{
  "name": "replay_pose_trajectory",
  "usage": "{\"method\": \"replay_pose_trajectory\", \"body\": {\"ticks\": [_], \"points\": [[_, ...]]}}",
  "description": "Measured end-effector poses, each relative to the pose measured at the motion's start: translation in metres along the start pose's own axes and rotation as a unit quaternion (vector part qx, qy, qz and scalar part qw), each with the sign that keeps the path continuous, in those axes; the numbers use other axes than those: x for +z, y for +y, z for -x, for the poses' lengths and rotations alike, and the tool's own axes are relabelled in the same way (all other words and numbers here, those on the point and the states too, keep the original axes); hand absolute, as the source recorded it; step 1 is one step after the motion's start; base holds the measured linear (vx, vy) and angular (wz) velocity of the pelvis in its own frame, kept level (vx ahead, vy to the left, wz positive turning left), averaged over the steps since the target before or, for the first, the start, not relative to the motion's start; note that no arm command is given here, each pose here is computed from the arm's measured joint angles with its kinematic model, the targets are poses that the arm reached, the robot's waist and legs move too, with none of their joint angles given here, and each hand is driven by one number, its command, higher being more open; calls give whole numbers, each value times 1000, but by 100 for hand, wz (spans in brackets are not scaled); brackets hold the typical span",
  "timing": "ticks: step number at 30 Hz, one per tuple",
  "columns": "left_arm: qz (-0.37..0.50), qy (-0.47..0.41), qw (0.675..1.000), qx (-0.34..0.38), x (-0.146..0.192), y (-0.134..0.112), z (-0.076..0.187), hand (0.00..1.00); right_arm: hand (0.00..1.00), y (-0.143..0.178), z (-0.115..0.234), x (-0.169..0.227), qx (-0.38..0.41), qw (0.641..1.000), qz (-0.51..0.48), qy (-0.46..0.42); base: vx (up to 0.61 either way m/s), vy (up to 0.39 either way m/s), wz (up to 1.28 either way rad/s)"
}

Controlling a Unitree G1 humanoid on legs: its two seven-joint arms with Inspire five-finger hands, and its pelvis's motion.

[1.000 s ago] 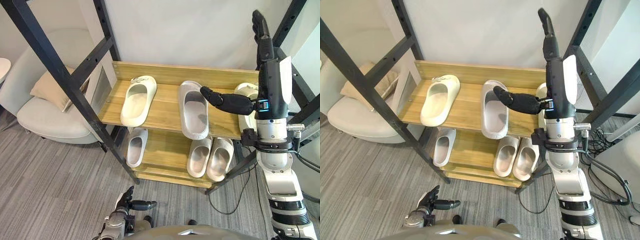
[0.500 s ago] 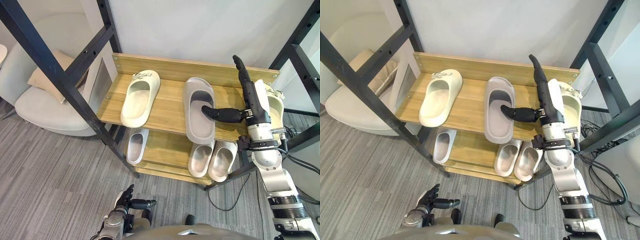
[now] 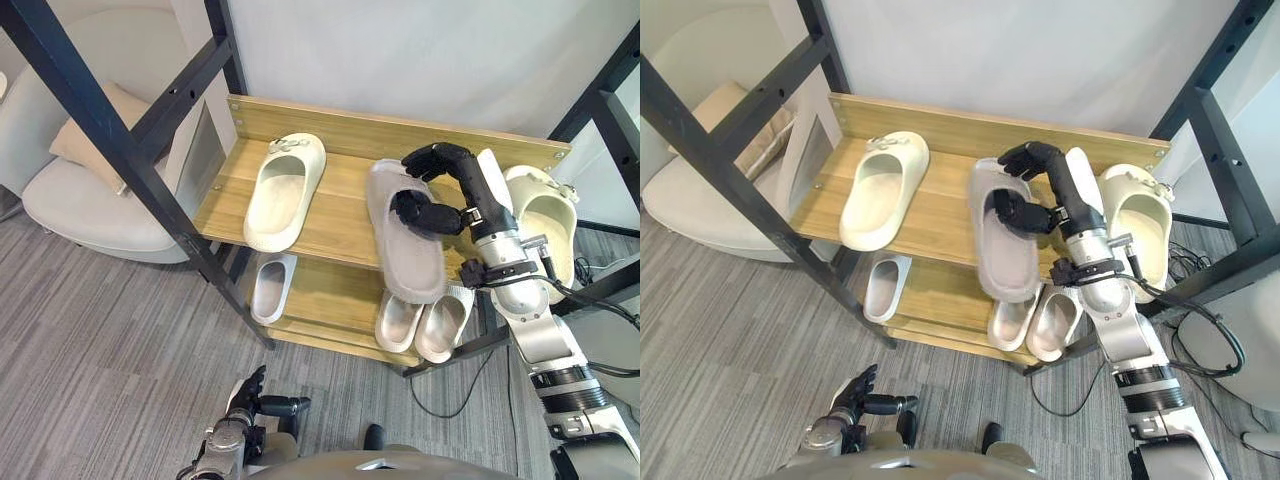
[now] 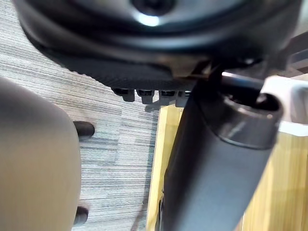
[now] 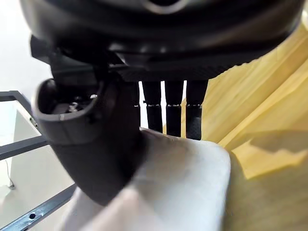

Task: Organize the slippers on the shoe rack

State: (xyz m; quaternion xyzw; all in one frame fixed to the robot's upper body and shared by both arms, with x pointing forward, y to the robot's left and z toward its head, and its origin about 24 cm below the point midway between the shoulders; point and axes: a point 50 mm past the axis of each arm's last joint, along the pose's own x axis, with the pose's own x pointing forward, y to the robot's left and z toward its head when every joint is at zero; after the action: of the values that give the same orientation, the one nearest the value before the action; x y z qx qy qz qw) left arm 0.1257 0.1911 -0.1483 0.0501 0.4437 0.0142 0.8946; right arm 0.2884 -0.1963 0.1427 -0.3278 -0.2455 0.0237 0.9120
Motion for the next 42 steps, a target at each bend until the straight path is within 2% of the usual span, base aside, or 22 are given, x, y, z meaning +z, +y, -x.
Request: {"method": "replay_pose_trajectory", "body": {"ticks": [14,19,25,28,31,36,39,41,42], "points": [[-2,1,1000,4,0,3,0,100,0,2,-2,14,22,999,1,-30,0,0,0],[-6,2,1000,6,-1,4,1,100,0,-9,-4,63,-3,990,-3,-141,0,0,-2],[-7,5,1000,5,-3,3,1,100,0,-21,3,98,-34,972,-15,-231,-9,12,-5],[-7,9,1000,1,-5,0,1,100,0,-20,10,114,-30,957,-94,-271,-26,16,-5],[-10,14,1000,-5,-7,-4,1,100,0,-9,13,126,5,935,-195,-297,-18,15,-7],[-20,15,1000,-12,-7,-8,1,100,0,39,22,140,147,870,-366,-296,-4,3,-1],[-30,14,999,-18,-6,-10,1,100,0,68,26,139,226,847,-404,-263,1,4,3],[-31,13,999,-19,-6,-11,0,100,0,78,29,135,249,841,-413,-244,-13,7,6],[-32,13,999,-20,-4,-11,0,100,0,90,35,127,275,834,-431,-209,-15,5,11]]}}
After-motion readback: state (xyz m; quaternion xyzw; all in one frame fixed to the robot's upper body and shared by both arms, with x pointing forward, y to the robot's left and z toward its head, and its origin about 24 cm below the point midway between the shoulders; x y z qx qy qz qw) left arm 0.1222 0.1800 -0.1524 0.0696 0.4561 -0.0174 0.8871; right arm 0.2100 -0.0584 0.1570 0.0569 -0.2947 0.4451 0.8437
